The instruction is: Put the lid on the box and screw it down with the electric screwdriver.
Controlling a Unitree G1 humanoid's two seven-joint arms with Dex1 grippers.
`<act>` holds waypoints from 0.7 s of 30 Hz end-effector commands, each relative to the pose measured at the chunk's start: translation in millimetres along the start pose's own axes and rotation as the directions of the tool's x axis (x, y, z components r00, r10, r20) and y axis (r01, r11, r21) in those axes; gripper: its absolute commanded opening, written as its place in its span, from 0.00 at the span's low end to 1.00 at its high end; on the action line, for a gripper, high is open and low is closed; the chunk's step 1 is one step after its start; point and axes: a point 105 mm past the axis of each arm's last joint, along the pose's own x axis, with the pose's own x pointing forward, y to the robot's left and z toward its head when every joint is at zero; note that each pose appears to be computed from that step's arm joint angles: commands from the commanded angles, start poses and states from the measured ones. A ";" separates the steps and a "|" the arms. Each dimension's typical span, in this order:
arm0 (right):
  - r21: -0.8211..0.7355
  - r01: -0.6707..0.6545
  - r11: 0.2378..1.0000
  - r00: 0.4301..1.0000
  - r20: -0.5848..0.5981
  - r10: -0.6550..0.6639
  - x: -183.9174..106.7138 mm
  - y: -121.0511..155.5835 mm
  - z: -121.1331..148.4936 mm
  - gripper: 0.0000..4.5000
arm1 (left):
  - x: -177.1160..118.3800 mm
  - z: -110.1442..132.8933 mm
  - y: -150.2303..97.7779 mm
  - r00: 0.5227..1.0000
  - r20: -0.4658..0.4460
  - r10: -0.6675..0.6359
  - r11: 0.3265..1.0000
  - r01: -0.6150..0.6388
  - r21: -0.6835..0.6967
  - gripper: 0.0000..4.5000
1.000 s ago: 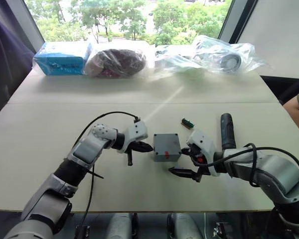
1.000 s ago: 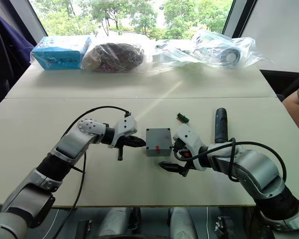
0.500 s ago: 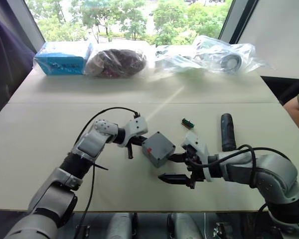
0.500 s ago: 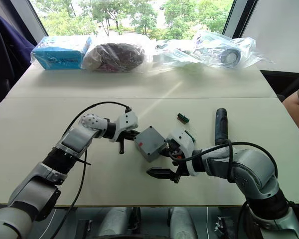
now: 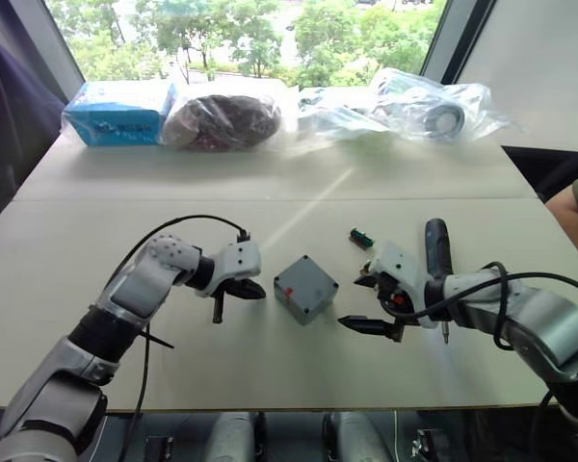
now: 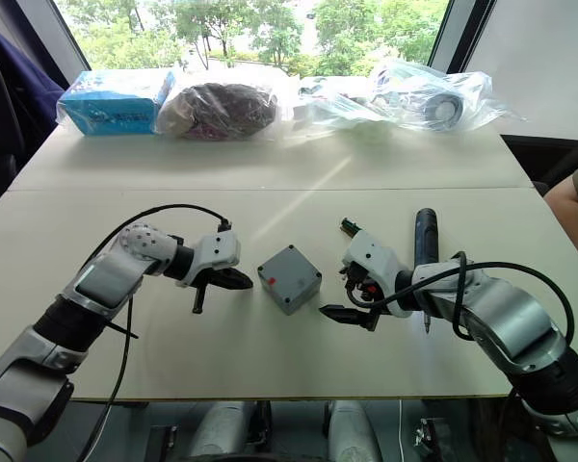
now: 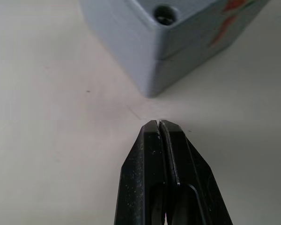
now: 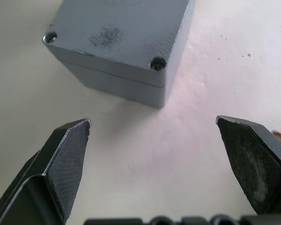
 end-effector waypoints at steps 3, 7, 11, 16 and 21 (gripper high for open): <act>-0.070 -0.047 0.996 0.998 0.034 0.049 6.0 9.7 8.8 1.00 | 16.1 20.5 -0.7 0.998 0.069 0.001 1.000 -0.003 0.024 0.00; -0.067 -0.093 0.993 0.995 0.031 0.095 6.6 21.4 7.2 1.00 | 20.5 36.1 13.2 0.990 0.133 0.056 0.998 -0.061 0.034 0.00; -0.051 -0.096 0.994 0.995 0.033 0.097 6.9 26.2 4.5 1.00 | 19.8 39.3 18.2 0.986 0.147 0.072 0.996 -0.078 0.033 0.00; -0.035 -0.097 0.995 0.994 0.036 0.098 8.5 31.4 2.4 1.00 | 18.9 36.7 14.5 0.989 0.139 0.048 0.998 -0.052 0.032 0.00; -0.031 -0.071 0.997 0.997 0.041 0.072 8.1 27.5 3.1 1.00 | 17.4 32.2 8.1 0.992 0.122 0.016 0.999 -0.019 0.029 0.00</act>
